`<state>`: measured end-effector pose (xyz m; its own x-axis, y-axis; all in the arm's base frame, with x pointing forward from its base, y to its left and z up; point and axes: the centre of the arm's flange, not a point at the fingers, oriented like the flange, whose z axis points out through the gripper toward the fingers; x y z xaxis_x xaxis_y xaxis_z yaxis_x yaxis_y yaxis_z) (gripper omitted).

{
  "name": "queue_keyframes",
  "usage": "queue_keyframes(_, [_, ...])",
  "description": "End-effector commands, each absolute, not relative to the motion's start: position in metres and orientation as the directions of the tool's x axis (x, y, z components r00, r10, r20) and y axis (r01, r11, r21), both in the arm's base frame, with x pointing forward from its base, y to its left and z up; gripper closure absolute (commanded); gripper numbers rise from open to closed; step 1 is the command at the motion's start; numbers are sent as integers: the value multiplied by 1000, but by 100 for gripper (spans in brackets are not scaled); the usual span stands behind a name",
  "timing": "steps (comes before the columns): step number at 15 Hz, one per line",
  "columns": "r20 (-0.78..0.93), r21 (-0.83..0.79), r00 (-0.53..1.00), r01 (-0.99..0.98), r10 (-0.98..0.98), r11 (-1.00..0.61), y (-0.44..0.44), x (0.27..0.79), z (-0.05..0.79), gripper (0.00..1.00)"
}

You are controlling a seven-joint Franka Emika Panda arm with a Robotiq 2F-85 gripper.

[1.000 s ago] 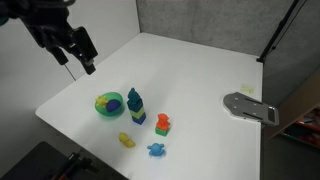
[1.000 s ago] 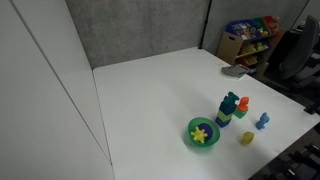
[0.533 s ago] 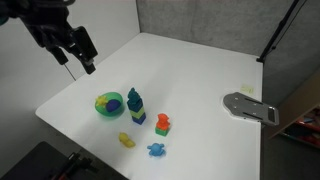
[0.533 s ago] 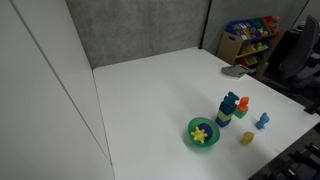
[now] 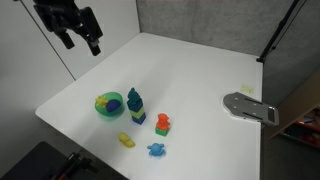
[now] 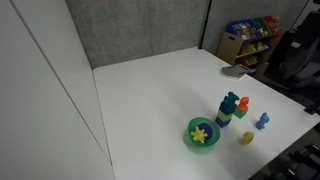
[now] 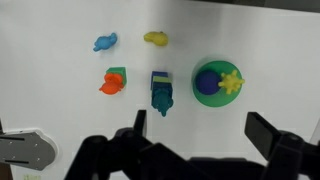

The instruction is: Remove the toy from on top of the blue block and put it on the table

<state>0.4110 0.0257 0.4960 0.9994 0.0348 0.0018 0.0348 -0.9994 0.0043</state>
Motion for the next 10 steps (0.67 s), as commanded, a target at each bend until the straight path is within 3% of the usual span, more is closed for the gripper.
queue_keyframes(1, [-21, 16, 1000, -4, -5, -1000, 32, 449, 484, 0])
queue_keyframes(10, [-22, 28, 999, -35, -35, -999, 18, 486, 402, 0])
